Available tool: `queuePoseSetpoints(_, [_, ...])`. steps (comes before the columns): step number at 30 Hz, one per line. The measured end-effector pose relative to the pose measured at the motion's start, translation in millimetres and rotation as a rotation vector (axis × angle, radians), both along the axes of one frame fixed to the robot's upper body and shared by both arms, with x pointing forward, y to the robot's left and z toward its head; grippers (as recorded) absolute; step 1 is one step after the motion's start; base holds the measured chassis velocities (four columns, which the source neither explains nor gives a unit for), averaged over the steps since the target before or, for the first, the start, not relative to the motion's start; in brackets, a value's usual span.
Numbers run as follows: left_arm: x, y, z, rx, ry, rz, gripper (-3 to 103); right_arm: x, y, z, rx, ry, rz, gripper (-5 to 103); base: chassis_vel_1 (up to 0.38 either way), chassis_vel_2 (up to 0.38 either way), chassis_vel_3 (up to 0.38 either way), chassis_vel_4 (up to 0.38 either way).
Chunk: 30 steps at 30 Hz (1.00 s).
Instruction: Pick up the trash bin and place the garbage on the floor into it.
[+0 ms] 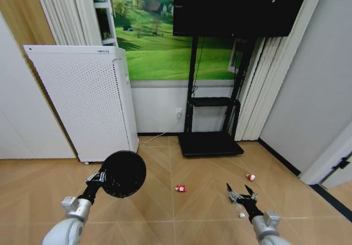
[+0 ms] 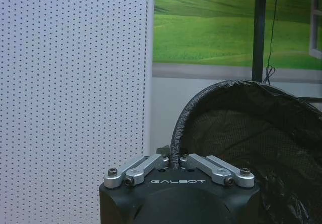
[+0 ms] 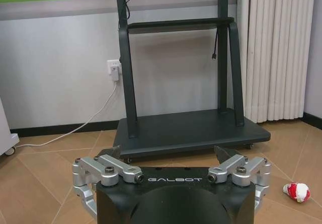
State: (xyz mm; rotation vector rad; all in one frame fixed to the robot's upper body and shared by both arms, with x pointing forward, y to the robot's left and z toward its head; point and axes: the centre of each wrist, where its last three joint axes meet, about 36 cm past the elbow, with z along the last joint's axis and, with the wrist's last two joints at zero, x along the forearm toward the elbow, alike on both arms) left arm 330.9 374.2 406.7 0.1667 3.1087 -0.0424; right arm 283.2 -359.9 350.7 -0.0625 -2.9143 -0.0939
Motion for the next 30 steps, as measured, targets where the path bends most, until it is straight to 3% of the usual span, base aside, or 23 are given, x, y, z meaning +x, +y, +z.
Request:
queuePoseSetpoints(10, [6, -5, 7, -0.028, 0.011, -0.024, 4, -3, -7, -3, -0.005, -0.017, -0.006, 100, -0.03, 0.034, 0.021, -0.038])
queuePoseSetpoints(24, [6, -7, 5, -0.03, 0.024, -0.053, 4, -3, -4, -6, -0.013, -0.016, 0.013, 100, -0.195, 0.194, 0.201, -0.196])
queuePoseSetpoints(27, [6, -9, 4, -0.043, 0.025, -0.063, 4, 0, 5, -7, 0.025, 0.02, 0.092, 100, -0.172, 0.161, 0.154, -0.151])
queuePoseSetpoints(30, [5, -9, 2, -0.048, 0.026, -0.066, 4, 14, 10, -18, -0.003, 0.049, 0.187, 100, -0.062, 0.038, 0.055, -0.083])
